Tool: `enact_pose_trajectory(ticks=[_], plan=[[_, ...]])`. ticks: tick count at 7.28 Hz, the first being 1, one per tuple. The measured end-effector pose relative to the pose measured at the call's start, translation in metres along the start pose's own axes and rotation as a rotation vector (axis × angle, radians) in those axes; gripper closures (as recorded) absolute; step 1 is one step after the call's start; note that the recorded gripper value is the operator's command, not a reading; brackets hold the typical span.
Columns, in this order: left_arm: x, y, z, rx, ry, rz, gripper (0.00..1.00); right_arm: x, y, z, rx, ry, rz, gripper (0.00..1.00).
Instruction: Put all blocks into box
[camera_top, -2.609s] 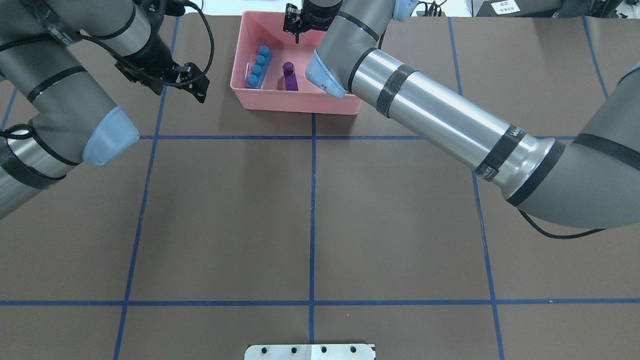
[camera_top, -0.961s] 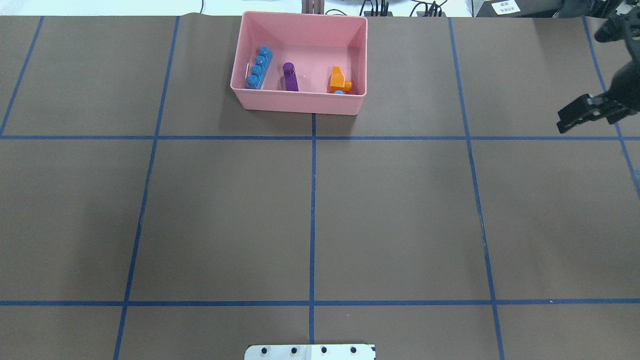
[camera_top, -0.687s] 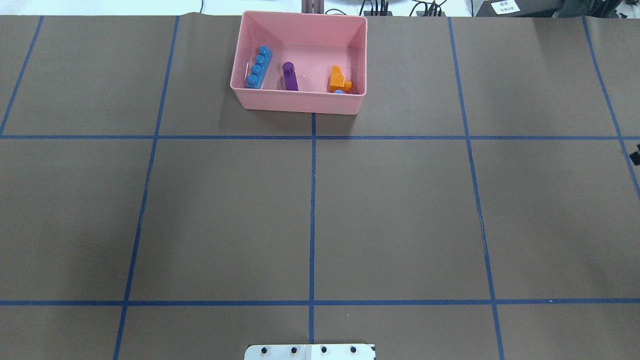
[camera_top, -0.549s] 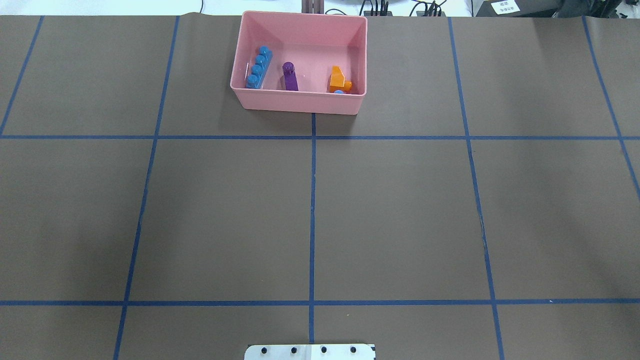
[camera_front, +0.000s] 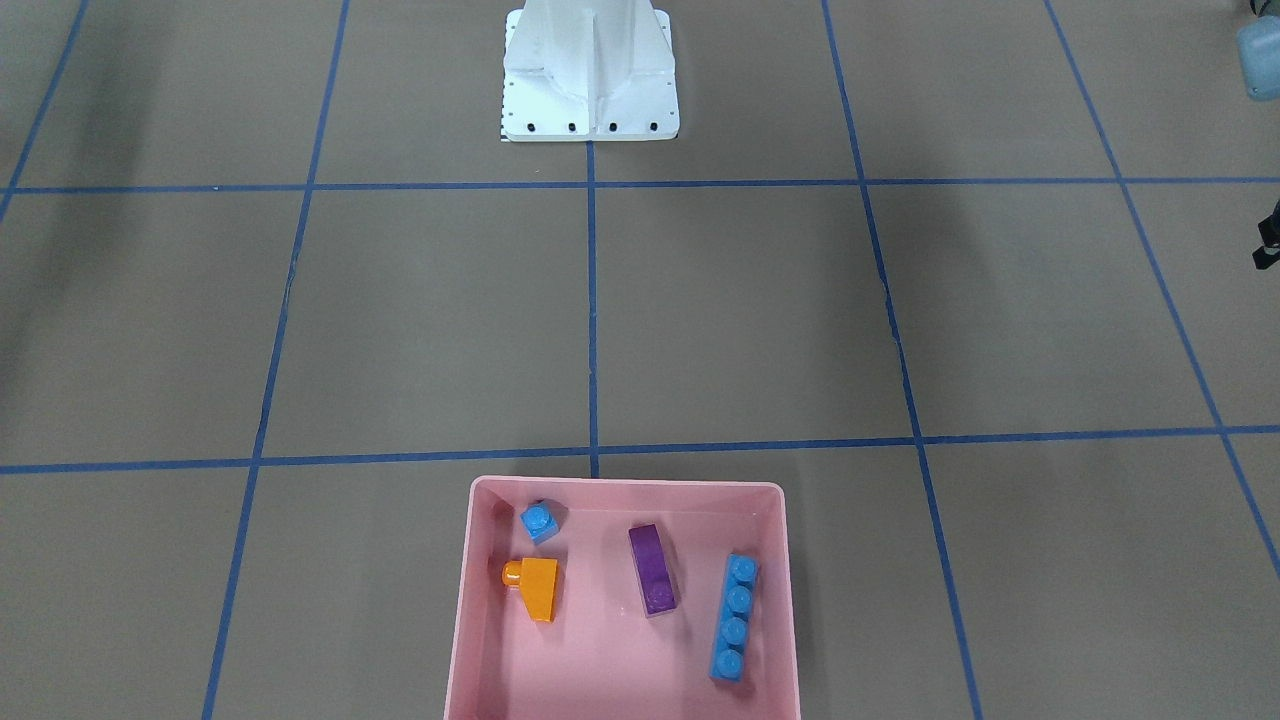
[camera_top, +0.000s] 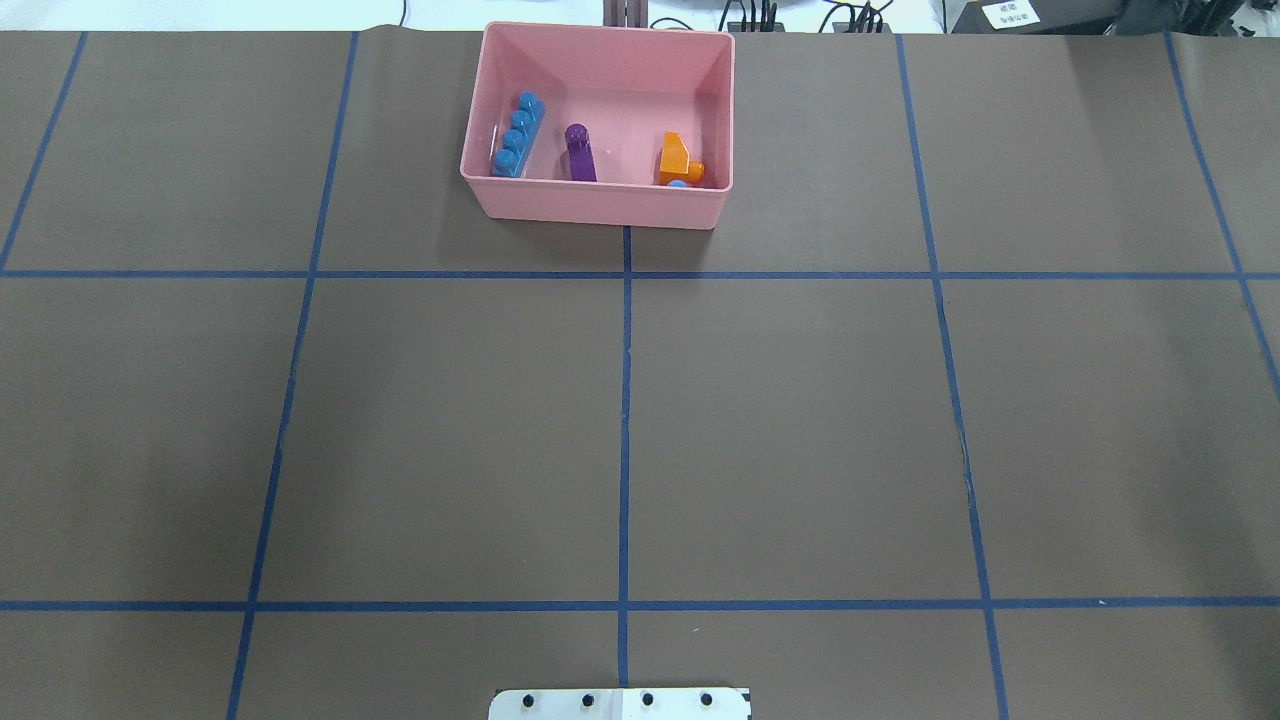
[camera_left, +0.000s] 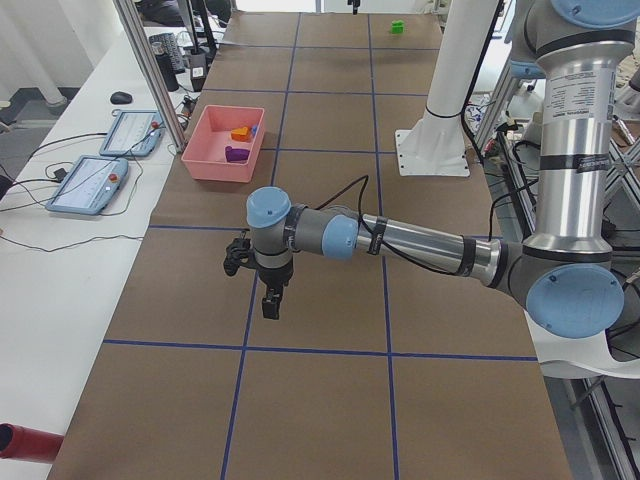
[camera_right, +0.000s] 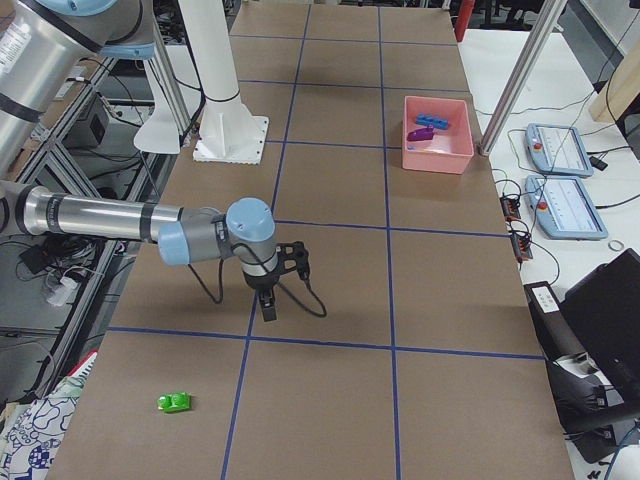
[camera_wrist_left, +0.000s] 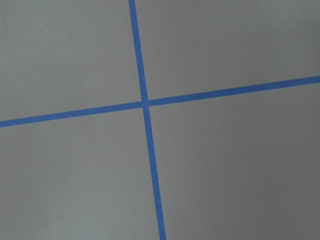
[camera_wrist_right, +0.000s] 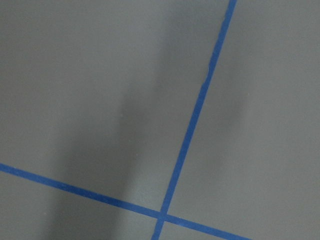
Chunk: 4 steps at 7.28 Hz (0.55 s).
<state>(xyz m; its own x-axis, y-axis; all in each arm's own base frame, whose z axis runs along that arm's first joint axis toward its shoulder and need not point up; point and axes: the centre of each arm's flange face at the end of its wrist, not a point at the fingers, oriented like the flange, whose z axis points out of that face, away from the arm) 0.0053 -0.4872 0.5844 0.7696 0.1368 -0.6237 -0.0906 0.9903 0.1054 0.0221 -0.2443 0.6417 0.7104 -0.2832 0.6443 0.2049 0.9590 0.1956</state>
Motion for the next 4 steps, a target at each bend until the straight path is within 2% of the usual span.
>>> enact_pose_trajectory(ticks=[2,4], plan=[[-0.019,0.012,0.014,-0.032,-0.002,0.116,0.00,0.047,0.085,0.058,0.007,-0.026,-0.001,0.00],[-0.037,0.020,0.017,-0.039,0.001,0.156,0.00,0.081,0.178,0.100,-0.025,-0.031,0.041,0.00]])
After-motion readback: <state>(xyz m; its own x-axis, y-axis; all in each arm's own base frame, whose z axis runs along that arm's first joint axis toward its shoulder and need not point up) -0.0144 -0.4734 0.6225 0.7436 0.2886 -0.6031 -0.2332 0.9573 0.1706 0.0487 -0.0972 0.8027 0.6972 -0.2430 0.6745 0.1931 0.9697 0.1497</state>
